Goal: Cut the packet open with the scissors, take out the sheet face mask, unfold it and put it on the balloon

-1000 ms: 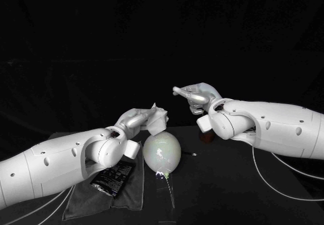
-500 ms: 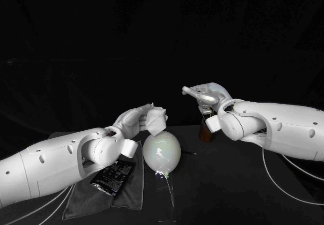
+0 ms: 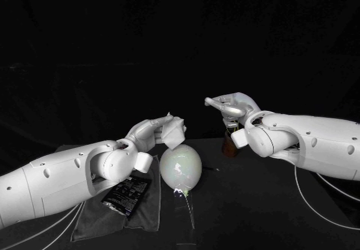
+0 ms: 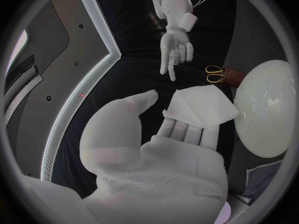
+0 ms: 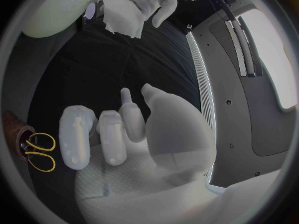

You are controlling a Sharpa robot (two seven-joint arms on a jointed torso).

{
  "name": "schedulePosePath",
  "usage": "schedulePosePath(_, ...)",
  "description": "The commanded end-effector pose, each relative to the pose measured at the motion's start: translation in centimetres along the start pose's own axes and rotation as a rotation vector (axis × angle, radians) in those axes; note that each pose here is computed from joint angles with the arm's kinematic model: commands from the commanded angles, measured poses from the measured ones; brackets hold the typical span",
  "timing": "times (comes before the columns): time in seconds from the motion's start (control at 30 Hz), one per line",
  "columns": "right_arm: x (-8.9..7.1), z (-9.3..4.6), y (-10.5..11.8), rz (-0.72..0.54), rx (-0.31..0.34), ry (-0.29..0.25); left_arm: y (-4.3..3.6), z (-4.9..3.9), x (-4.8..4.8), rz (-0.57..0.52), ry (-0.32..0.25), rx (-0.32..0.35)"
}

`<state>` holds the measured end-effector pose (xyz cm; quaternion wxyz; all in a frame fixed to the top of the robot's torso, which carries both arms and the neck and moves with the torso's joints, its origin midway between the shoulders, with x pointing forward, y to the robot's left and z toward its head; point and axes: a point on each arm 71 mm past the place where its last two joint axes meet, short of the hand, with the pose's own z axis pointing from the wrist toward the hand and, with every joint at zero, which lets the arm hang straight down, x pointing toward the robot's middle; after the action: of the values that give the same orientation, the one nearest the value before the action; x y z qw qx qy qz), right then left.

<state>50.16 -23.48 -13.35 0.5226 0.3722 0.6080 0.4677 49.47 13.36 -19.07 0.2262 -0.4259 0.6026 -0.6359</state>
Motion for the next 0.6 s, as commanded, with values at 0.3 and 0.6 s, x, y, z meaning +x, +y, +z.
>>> schedulePosePath(0.3,1.1,-0.6,0.1,-0.089,-0.069,0.061,-0.23,0.13,-0.27,0.031,-0.032,0.017)
schedulePosePath(0.6,1.5,-1.0,0.0,-0.123,-0.091,0.082,-0.25,0.19,-0.39,0.043,-0.045,0.018)
